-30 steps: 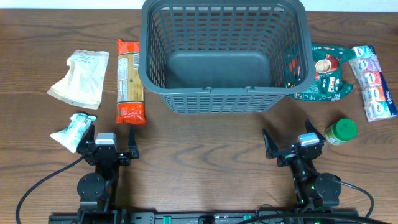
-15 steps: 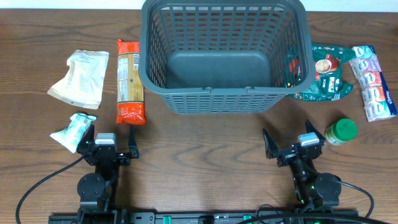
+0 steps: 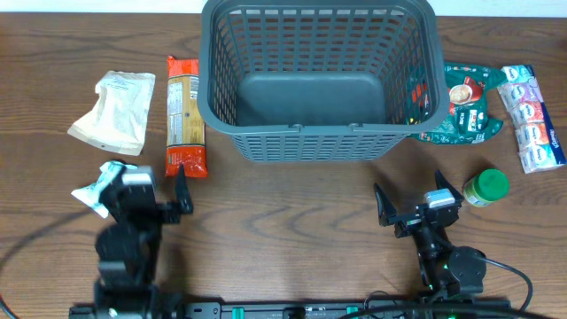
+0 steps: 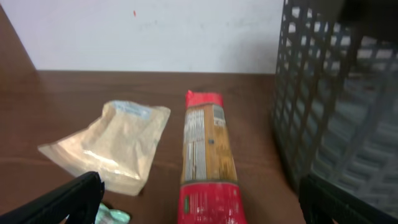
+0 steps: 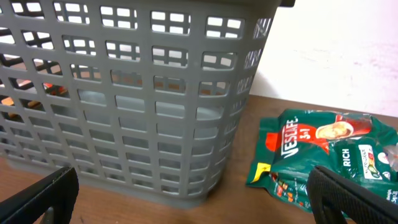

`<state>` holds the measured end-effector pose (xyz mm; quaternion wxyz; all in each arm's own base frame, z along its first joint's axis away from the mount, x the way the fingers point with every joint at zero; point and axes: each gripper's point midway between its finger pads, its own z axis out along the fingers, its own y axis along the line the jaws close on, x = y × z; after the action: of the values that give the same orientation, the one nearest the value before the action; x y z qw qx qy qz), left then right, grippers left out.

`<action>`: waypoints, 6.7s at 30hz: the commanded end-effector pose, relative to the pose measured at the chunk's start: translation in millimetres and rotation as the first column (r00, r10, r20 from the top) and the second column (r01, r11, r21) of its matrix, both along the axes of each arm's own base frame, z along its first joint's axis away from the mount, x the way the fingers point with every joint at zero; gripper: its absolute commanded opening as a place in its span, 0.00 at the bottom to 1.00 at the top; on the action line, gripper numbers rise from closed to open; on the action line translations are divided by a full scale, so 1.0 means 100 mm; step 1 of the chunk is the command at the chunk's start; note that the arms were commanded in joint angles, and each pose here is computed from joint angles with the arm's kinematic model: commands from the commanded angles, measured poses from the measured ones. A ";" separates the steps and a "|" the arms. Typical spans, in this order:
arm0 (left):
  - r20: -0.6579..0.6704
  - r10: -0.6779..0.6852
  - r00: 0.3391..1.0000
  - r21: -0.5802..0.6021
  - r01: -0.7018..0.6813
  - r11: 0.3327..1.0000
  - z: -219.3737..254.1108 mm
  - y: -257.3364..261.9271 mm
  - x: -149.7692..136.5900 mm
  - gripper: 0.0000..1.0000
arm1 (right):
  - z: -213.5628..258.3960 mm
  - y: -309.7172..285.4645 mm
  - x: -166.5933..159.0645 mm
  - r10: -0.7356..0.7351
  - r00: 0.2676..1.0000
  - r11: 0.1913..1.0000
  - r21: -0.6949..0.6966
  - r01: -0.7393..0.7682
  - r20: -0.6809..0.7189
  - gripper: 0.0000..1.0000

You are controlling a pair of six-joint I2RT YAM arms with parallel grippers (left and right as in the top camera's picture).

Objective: Pack container

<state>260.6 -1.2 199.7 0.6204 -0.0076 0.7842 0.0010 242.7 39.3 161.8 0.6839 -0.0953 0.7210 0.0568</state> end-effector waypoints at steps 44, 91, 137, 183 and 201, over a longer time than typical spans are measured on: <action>-0.804 -0.163 0.572 -0.299 -0.152 0.942 -0.66 0.09 1.26 0.99 | -0.01 0.02 0.00 0.008 1.000 1.000 0.009 -0.008 0.000 0.99; -0.873 -0.118 0.473 -0.111 0.044 0.993 -1.69 -0.13 1.68 0.99 | -0.01 0.02 0.00 0.008 1.000 1.000 0.009 -0.008 0.000 0.99; -0.918 -0.074 0.390 -0.084 -0.008 0.996 -2.04 -0.07 2.07 0.99 | -0.01 0.02 0.00 0.008 1.000 1.000 0.009 -0.008 0.000 0.99; -0.990 -0.075 0.117 -0.078 -0.023 0.997 -2.66 -0.14 1.48 0.06 | -0.01 0.02 0.00 0.008 1.000 1.000 0.009 -0.008 0.000 0.99; -0.890 0.110 0.442 0.076 -0.095 0.993 -1.01 0.40 1.77 0.06 | -0.01 0.02 0.00 0.008 1.000 1.000 0.009 -0.008 -0.001 0.99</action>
<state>427.9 12.7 29.3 0.0309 -0.0287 0.9990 0.0123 242.7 39.3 162.0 0.6842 -0.0952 0.7208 0.0569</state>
